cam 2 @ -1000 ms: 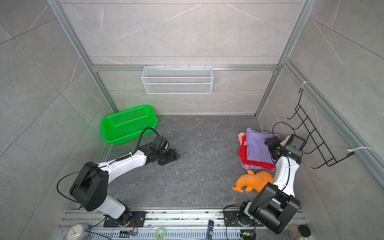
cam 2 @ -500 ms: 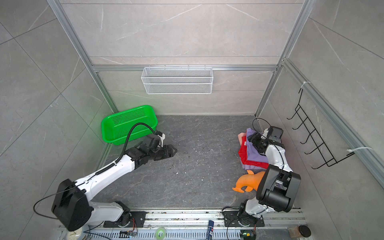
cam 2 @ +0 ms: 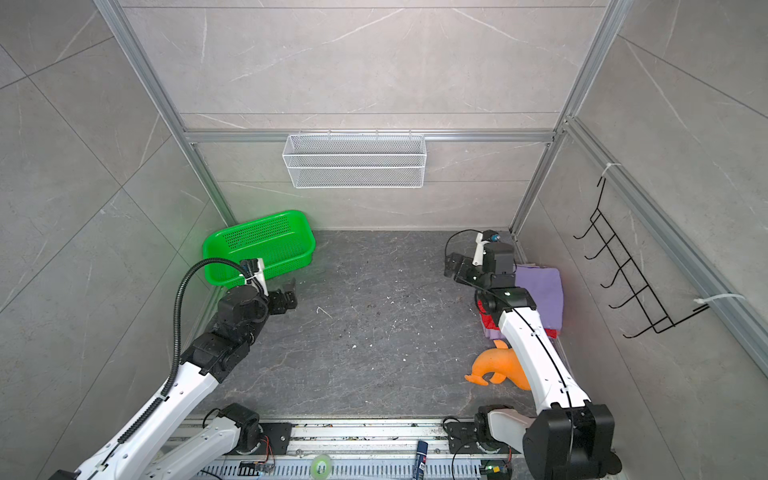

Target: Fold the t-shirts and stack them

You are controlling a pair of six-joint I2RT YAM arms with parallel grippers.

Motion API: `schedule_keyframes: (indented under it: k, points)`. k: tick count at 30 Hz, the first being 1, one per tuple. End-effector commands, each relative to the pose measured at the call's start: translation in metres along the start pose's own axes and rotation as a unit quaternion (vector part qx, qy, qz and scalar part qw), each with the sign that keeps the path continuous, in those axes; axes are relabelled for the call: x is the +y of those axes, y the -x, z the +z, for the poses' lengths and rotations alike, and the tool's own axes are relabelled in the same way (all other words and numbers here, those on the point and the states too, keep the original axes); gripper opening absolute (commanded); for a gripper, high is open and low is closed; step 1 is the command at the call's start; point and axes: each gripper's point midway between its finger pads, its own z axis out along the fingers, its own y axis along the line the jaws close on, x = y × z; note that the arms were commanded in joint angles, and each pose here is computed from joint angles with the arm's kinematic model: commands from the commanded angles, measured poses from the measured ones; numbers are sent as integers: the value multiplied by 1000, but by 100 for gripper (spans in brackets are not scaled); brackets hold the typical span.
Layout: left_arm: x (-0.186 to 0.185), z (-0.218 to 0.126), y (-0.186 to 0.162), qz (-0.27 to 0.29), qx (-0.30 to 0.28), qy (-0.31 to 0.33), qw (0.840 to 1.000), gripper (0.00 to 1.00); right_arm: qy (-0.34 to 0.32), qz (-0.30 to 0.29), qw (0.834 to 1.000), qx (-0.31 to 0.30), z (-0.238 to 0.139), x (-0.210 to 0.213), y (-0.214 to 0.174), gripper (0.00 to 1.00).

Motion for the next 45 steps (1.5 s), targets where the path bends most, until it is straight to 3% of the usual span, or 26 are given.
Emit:
schedule_keyframes:
  k: [1,5,10,16,22,24,30,35,45]
  points:
    - [47,26,-7,29,-36,75,996,100,-49,-83,995,-6,-1,9,-15,100]
    - [81,48,-40,42,-52,128,990,100,-54,-125,991,-11,2,25,-36,100]
    - [105,68,-79,-1,-50,124,991,100,-103,-126,986,-23,10,6,-52,100]
    - [102,88,-102,11,-38,102,994,100,-176,-152,971,-44,15,-25,-61,100]
    - [97,110,-118,27,-34,83,996,100,-173,-198,957,-127,22,-32,-66,100]
    - [94,111,-123,26,-7,72,997,100,-179,-201,953,-140,26,-38,-69,100]
    - [98,119,-122,20,8,75,997,100,-187,-184,954,-147,42,-68,-76,100]
    - [99,119,-123,19,9,76,997,100,-123,-138,976,-113,51,-86,-89,100]
    - [100,119,-123,19,10,79,997,100,-99,-138,977,-127,74,-94,-115,100]
